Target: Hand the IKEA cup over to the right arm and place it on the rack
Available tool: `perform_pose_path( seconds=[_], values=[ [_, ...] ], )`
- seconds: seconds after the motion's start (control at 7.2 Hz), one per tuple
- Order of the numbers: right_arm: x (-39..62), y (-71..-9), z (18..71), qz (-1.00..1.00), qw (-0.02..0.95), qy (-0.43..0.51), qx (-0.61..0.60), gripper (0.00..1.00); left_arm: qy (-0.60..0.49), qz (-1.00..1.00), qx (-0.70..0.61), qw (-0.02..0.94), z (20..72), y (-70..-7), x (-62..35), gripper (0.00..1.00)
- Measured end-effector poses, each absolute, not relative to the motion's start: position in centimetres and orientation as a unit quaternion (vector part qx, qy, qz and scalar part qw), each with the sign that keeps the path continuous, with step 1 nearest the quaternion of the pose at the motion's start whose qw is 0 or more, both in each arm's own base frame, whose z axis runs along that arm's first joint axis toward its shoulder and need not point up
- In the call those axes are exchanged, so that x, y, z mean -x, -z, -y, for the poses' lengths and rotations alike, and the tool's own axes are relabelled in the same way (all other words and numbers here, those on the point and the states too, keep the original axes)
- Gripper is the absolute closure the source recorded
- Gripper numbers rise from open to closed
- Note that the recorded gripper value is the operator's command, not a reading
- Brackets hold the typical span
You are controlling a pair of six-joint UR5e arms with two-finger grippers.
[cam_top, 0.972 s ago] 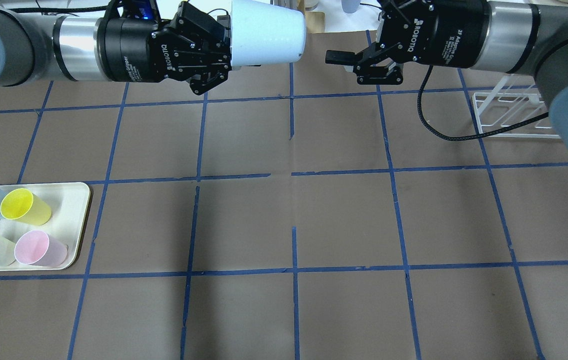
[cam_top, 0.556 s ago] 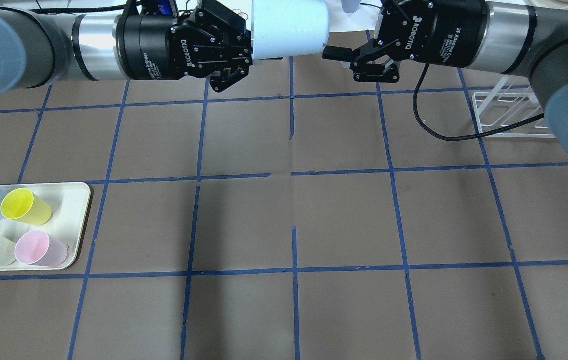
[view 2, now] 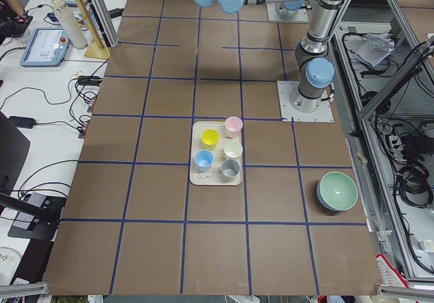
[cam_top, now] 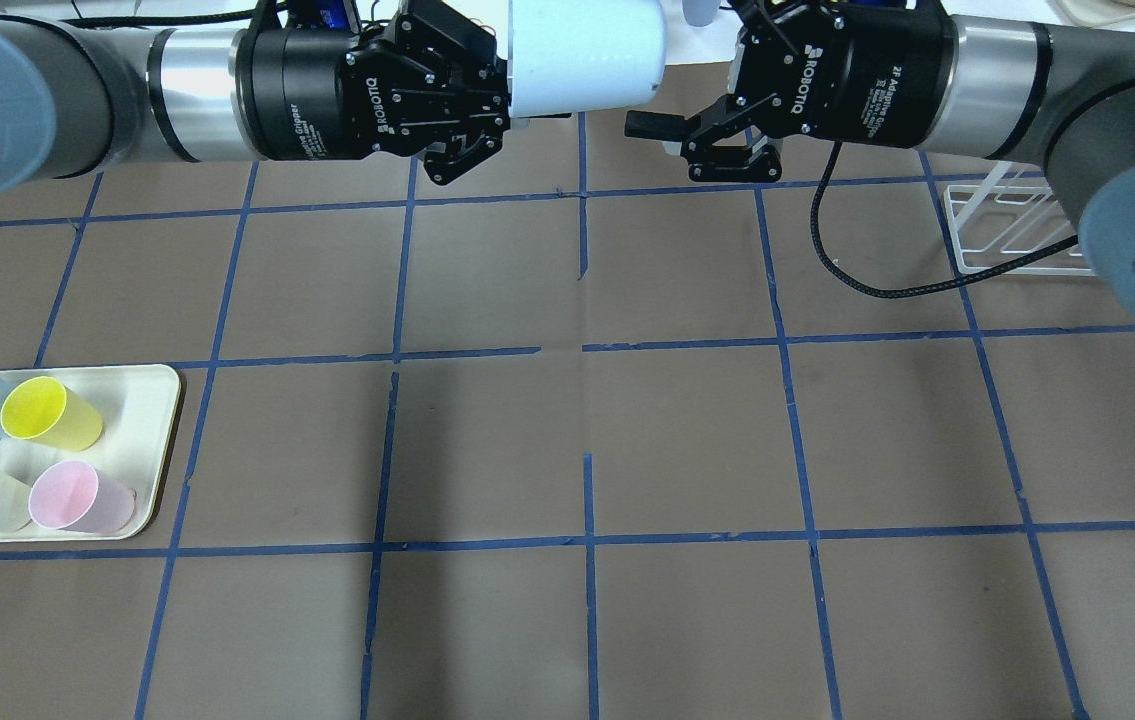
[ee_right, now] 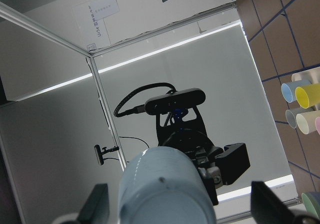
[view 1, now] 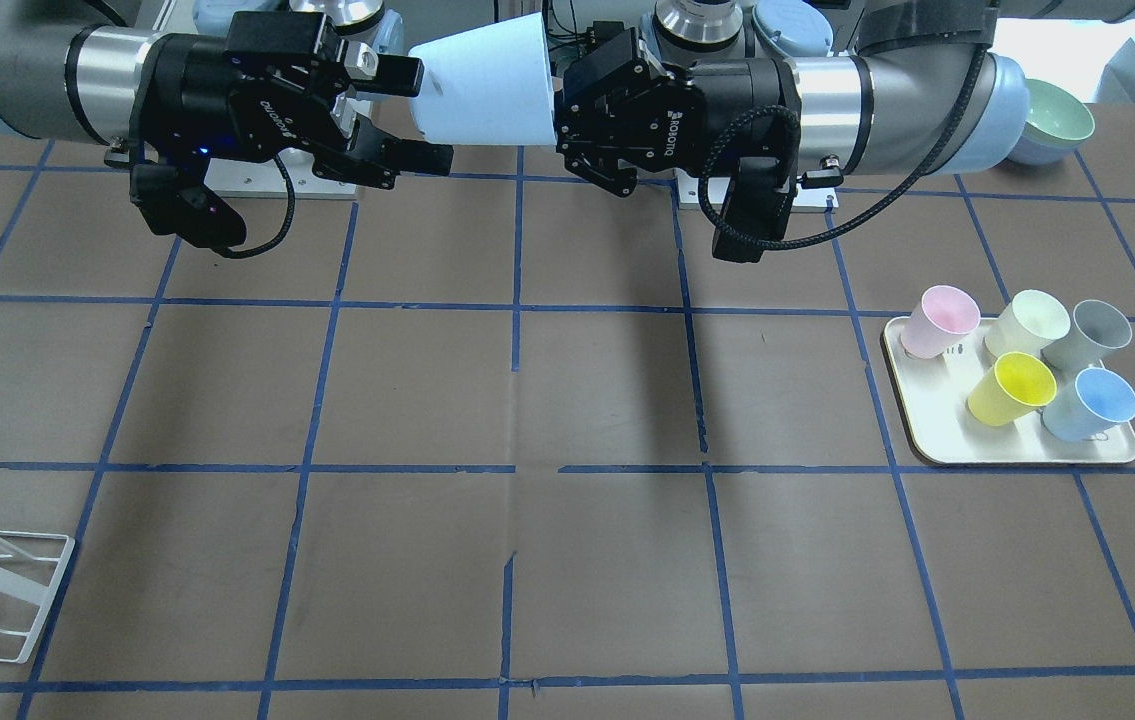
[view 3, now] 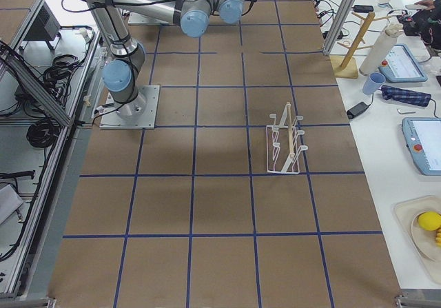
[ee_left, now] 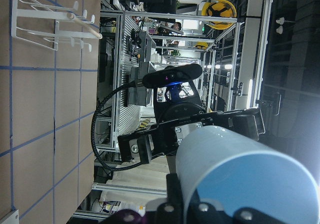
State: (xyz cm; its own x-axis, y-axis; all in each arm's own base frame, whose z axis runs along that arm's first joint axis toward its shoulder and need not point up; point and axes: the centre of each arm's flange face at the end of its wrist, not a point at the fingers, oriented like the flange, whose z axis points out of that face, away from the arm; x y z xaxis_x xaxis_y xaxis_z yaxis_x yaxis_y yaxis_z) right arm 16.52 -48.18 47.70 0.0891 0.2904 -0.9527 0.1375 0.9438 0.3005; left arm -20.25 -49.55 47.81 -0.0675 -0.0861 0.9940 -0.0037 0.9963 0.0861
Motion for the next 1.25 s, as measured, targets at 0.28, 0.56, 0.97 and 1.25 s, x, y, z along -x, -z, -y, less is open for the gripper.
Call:
perform_pose_path(
  seconds=[0.28, 0.56, 0.97, 1.25],
  values=[
    [-16.89, -47.67, 48.06, -0.671, 0.72, -0.062, -0.162, 0.2, 0.032, 0.731, -0.03, 0.681, 49.52, -47.69, 20.24, 1.0],
    [-16.96, -47.78, 47.97, -0.67, 0.721, -0.065, -0.165, 0.22, 0.034, 0.732, -0.031, 0.68, 49.57, -47.56, 20.18, 1.0],
    [-17.05, -48.06, 47.76, -0.667, 0.72, -0.077, -0.175, 0.3, 0.035, 0.733, -0.032, 0.679, 49.64, -47.44, 20.12, 1.0],
    [-17.1, -48.41, 47.48, -0.666, 0.72, -0.082, -0.178, 0.63, 0.038, 0.733, -0.036, 0.679, 49.68, -47.43, 20.07, 1.0]
  ],
)
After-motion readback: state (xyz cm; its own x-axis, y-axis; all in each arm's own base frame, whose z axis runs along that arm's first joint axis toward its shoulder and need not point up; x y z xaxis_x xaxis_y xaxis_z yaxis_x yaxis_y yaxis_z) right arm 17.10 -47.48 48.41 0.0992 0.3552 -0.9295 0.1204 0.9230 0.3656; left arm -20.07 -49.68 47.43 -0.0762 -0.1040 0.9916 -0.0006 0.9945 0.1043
